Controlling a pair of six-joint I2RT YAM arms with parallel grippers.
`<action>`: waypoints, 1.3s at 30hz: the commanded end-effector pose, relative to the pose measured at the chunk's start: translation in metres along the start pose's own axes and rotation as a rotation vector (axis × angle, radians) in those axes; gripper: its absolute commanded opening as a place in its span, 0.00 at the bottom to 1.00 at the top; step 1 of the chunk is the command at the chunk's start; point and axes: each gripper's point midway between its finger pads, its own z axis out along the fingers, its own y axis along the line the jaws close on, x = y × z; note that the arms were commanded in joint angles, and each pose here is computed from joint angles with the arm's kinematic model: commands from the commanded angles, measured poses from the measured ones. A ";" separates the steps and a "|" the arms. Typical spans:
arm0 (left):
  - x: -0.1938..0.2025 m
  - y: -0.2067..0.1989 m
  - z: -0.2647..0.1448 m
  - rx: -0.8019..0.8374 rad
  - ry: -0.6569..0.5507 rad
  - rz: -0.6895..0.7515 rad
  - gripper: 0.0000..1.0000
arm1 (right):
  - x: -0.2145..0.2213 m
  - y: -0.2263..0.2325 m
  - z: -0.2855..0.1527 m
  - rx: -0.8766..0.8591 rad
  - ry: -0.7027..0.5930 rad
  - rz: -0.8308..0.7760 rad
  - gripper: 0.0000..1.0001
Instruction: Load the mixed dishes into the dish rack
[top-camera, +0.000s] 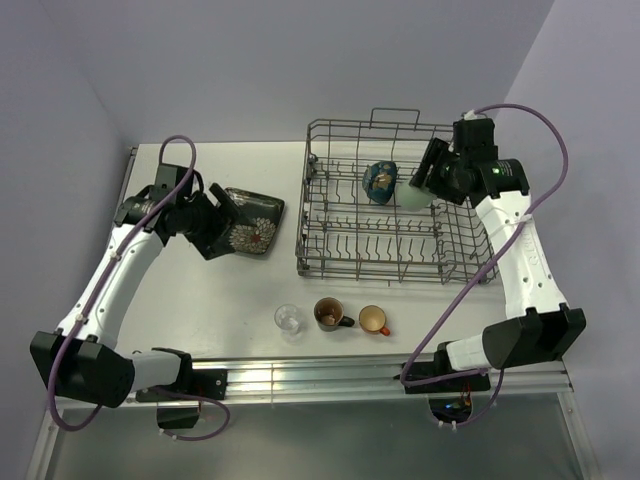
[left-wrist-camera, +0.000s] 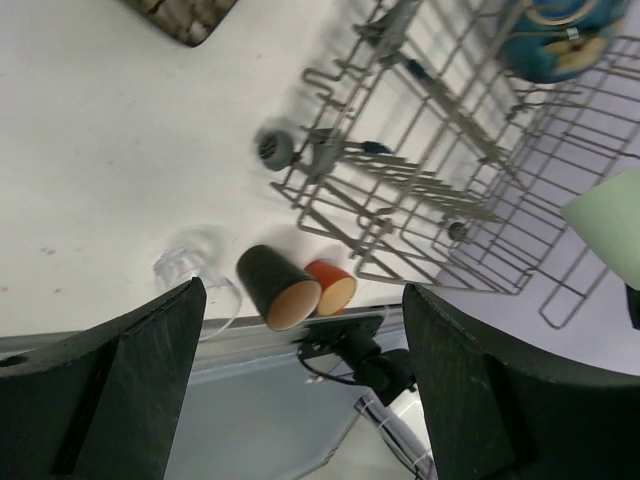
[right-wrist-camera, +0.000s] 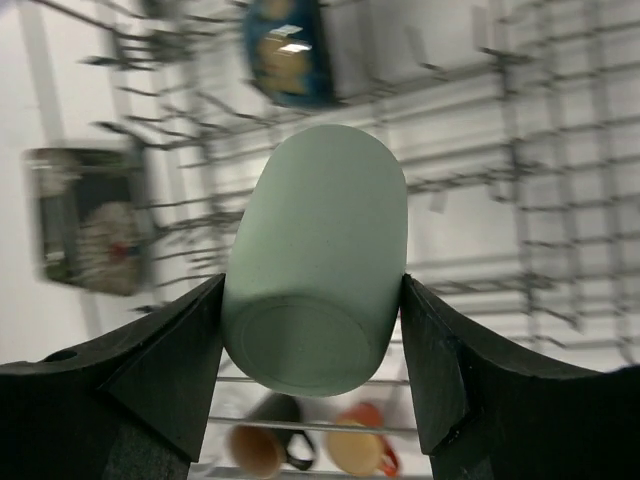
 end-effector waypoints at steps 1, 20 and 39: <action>0.006 0.007 0.007 -0.007 0.041 0.049 0.85 | 0.002 -0.058 -0.009 0.281 -0.001 -0.105 0.00; 0.008 0.005 0.015 -0.018 0.115 0.132 0.82 | 0.007 -0.085 0.044 0.394 0.042 -0.129 0.00; 0.020 -0.008 0.012 0.016 0.160 0.168 0.80 | 0.022 -0.091 0.065 0.362 0.065 -0.102 0.00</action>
